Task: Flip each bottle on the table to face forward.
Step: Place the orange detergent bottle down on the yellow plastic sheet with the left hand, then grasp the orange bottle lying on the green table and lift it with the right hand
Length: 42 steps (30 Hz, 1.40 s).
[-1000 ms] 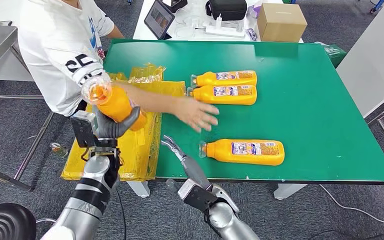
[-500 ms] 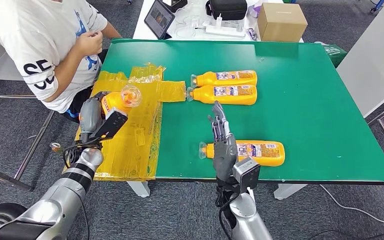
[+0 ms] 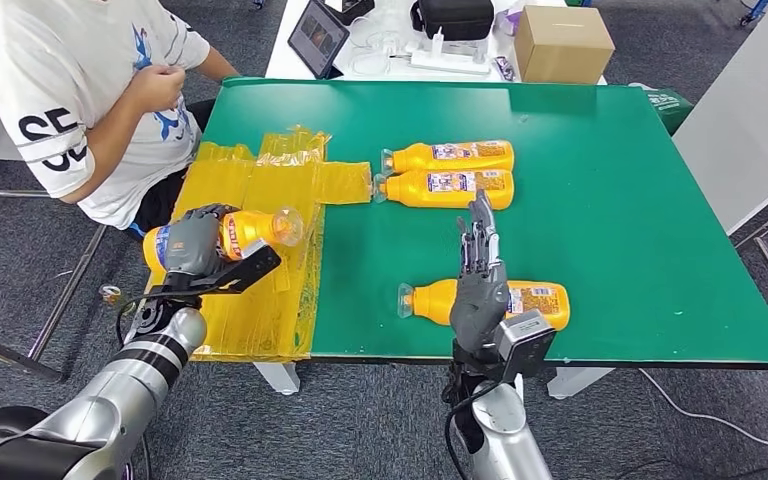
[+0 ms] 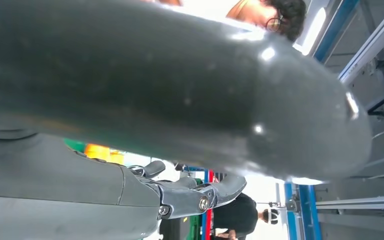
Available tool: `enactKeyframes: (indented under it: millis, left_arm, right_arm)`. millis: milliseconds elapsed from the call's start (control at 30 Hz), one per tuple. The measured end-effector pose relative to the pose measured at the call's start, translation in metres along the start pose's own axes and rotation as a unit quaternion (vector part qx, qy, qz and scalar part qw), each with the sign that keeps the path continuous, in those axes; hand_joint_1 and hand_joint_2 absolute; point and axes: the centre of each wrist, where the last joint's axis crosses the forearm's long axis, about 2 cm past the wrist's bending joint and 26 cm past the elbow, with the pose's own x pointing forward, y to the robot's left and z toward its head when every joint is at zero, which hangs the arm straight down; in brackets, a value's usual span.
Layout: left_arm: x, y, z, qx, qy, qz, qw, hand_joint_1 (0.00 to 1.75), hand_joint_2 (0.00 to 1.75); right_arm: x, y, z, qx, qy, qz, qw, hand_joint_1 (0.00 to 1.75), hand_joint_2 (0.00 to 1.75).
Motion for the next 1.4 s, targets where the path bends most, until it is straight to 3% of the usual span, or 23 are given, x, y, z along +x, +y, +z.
enactKeyframes:
  millis: [233, 467, 500, 600, 633, 967, 1400]
  left_arm:
    - [0.0, -0.009, 0.005, -0.094, -0.026, 0.008, 0.995, 1.75, 1.75]
    - [0.002, -0.013, 0.007, -0.144, -0.051, 0.005, 0.988, 1.75, 1.75]
    - [0.002, -0.014, 0.007, -0.151, -0.055, 0.007, 0.987, 1.55, 1.75]
    - [0.003, -0.014, 0.007, -0.169, -0.063, 0.012, 0.984, 0.24, 1.75]
    - [0.003, -0.015, 0.007, -0.175, -0.064, 0.014, 0.982, 0.0, 1.75]
    - [0.004, -0.021, 0.013, -0.243, -0.058, 0.062, 0.966, 0.0, 1.75]
    - [0.003, -0.022, 0.013, -0.27, -0.047, 0.113, 0.955, 0.0, 1.75]
  right_arm:
    - [-0.006, 0.0, 0.004, 0.005, 0.017, -0.007, 1.0, 0.0, 0.0]
    - [-0.011, -0.001, 0.007, 0.003, 0.034, -0.011, 0.999, 0.0, 0.0]
    - [-0.012, -0.001, 0.007, 0.004, 0.035, -0.011, 0.999, 0.0, 0.0]
    - [-0.014, -0.001, 0.008, 0.006, 0.04, -0.012, 0.999, 0.0, 0.0]
    - [-0.015, -0.001, 0.008, 0.007, 0.041, -0.012, 0.999, 0.0, 0.0]
    - [-0.028, -0.001, 0.015, -0.016, 0.1, -0.025, 0.995, 0.0, 0.0]
    - [-0.037, -0.006, 0.017, -0.035, 0.131, -0.029, 0.99, 0.0, 0.0]
